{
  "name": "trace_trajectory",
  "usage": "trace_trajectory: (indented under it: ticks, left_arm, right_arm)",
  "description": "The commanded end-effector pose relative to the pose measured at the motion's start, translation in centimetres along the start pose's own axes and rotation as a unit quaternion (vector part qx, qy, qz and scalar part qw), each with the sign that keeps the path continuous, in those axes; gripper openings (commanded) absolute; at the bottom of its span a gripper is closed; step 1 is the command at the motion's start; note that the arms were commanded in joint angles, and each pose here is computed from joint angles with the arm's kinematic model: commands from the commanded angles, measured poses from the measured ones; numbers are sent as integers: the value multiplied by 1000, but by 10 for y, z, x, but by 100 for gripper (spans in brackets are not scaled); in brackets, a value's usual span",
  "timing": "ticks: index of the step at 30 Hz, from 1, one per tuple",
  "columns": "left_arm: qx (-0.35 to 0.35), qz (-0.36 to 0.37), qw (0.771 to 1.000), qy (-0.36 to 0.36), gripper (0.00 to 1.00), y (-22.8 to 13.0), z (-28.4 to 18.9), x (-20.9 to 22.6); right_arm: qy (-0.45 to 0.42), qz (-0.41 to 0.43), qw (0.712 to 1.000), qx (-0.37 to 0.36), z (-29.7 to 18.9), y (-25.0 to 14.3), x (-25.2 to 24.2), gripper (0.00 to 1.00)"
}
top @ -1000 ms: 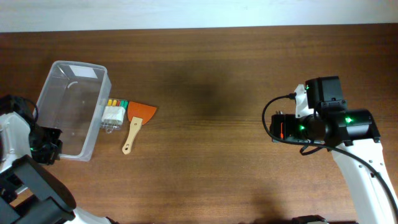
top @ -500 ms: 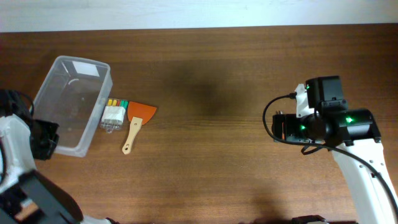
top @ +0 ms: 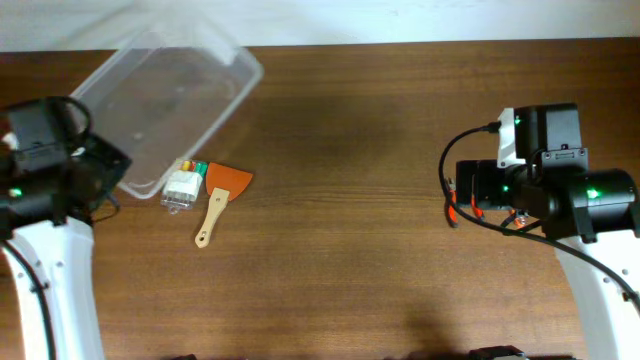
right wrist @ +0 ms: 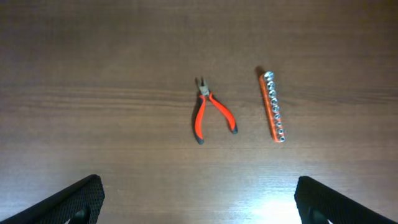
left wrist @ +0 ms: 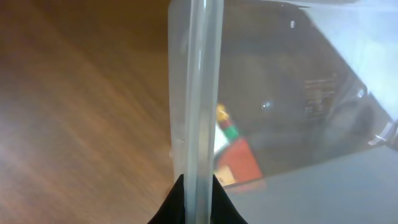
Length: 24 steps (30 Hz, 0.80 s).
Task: Pack container
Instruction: 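Drag the clear container right to the table center with left gripper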
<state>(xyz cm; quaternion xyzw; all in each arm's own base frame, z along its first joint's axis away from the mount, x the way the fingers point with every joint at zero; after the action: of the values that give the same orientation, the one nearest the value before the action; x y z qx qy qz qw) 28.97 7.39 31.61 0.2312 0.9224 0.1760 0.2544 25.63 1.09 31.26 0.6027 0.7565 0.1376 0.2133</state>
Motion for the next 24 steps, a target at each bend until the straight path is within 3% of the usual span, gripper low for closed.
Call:
trace_trajectory:
  ticks: [1,4,10,24]
  left_arm:
    - [23,69,996,-60,2,-21,-15,-26]
    - [51,167,981,-89,2,-50,-18,-46]
    - [127,391,907,-91,2,-117,-6,-67]
    - [261,449,854,26,2,-179,84,-64]
  right_arm:
    - [-21,0,1000,-11,-10,3,-4,98]
    - [-65,39,997,-13,-14,0,-13,99]
    - [-93,89,991,-30,-26,-4,-19,99]
    - [-91,89,992,-6,-26,-13,-17,99]
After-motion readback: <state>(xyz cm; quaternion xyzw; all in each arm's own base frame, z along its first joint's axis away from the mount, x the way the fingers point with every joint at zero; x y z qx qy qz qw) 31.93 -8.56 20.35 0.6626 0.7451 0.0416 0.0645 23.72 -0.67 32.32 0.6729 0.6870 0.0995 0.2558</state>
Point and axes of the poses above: each gripper's point midway between its finger pads, its own z axis out along the fingers, its own x axis along the line the jaws close on, y = z × x, the point moved 7 cm from there along -z, back along the fingers, and after that the axes turned 14 degrees about -z, right-handed, at the moved point
